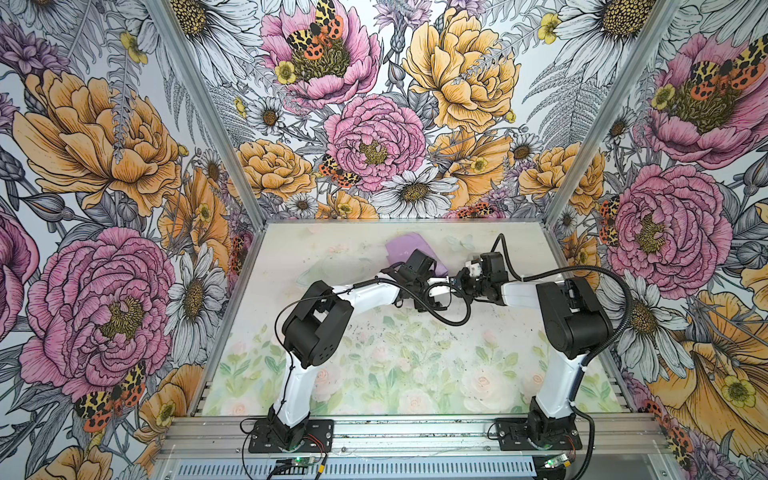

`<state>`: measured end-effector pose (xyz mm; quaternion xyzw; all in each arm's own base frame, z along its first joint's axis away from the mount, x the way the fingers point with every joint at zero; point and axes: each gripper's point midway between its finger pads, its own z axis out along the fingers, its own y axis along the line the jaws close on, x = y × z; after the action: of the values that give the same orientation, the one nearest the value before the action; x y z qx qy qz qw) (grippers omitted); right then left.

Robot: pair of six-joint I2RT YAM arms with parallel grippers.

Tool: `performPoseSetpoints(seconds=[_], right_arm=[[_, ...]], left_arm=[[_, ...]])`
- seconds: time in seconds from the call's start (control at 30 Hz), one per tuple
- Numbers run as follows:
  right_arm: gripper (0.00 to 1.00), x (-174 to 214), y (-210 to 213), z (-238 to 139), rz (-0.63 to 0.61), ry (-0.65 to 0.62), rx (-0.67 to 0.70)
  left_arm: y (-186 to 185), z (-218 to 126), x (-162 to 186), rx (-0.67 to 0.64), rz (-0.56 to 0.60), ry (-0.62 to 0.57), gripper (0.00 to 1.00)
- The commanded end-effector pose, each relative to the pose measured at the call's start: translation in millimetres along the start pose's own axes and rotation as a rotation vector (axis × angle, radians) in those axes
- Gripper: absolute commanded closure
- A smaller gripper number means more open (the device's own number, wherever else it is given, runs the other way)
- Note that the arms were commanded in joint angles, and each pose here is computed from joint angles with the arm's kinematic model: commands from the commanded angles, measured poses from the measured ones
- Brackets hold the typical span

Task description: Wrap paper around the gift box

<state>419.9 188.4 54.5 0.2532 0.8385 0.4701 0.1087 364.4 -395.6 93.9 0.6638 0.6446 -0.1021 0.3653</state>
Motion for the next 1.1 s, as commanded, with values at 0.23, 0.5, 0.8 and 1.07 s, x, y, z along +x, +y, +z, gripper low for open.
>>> performPoseSetpoints(seconds=[0.23,0.5,0.8,1.07], right_arm=[[1.00,-0.2,10.5,3.6,-0.018,-0.004,-0.027],[1.00,-1.1,12.2,3.1,-0.018,-0.010,-0.031],[1.00,-2.3,16.3,2.3,-0.014,-0.017,-0.043],[1.00,-1.7,19.0,1.8,-0.015,-0.019,-0.048]], left_arm=[[42.1,-21.6,12.3,-0.298,0.088,0.069,0.01],[46.4,-1.7,30.7,-0.320,0.097,0.121,0.01],[51.5,7.3,47.5,-0.367,0.081,0.178,0.01],[47.8,18.5,65.3,-0.362,0.034,0.206,0.10]])
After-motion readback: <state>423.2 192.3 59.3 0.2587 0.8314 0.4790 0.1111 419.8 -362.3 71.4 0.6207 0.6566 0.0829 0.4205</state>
